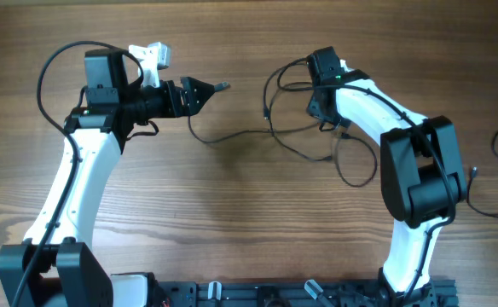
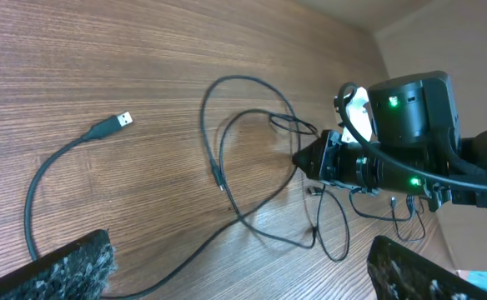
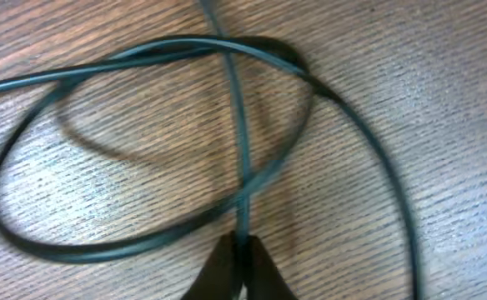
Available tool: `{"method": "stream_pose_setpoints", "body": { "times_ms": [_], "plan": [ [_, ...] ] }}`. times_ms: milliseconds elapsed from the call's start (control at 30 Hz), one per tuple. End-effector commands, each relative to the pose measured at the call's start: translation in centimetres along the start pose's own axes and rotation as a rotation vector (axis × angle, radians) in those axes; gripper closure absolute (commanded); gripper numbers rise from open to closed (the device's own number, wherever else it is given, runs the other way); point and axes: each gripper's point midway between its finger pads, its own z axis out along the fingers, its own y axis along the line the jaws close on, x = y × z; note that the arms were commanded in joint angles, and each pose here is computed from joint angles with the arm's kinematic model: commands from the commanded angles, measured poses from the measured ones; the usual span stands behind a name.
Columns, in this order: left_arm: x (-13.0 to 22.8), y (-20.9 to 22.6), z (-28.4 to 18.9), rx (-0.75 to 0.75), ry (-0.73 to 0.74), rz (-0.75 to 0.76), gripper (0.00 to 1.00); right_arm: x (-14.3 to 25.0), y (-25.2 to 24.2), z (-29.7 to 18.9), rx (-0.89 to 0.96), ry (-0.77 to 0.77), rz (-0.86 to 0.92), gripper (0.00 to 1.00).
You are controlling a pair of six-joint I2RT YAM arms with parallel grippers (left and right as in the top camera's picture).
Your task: Untangle cables
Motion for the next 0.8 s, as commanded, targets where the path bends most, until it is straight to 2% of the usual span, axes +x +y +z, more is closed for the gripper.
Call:
{"method": "stream_pose_setpoints", "body": {
  "times_ms": [0,67,200,333,467,533,700,733,767],
  "plan": [
    [-0.2,-0.8,-0.4,0.014,-0.009,0.036,0.0,1.4,0.3,1.2,-0.008,0.052,-0.017,0.96],
    [-0.2,-0.7,-0.4,0.009,-0.01,0.036,0.0,1.0,1.3,-0.2,-0.074,0.053,-0.032,0.96],
    [-0.2,-0.5,-0.4,-0.004,-0.013,0.036,0.0,-2.0,4.4,-9.5,-0.327,-0.018,-0.132,0.96],
    [-0.1,-0.3,-0.3,-0.005,-0.009,0.032,0.0,-2.5,2.9,-21.0,-0.496,-0.127,-0.179,0.96],
    [0.6,-1.0,0.6,0.011,0.021,0.038,0.0,-2.5,0.3,-29.9,-0.612,-0.302,-0.214,0.96],
    [1.3,-2.5,1.9,0.043,0.048,0.072,0.0,-2.3,-0.6,-31.8,-0.631,-0.339,-0.21,0.96],
    [1.2,-10.2,4.9,0.206,0.0,0.295,0.01,-0.1,-0.9,-31.1,-0.632,-0.255,-0.281,0.96],
    [1.0,-11.3,5.0,0.239,-0.016,0.326,0.04,0.2,-1.0,-31.1,-0.632,-0.246,-0.286,0.96],
    [0.9,-13.7,4.9,0.332,-0.038,0.384,0.09,0.5,-1.2,-30.9,-0.622,-0.234,-0.298,0.96]
  ]
}}
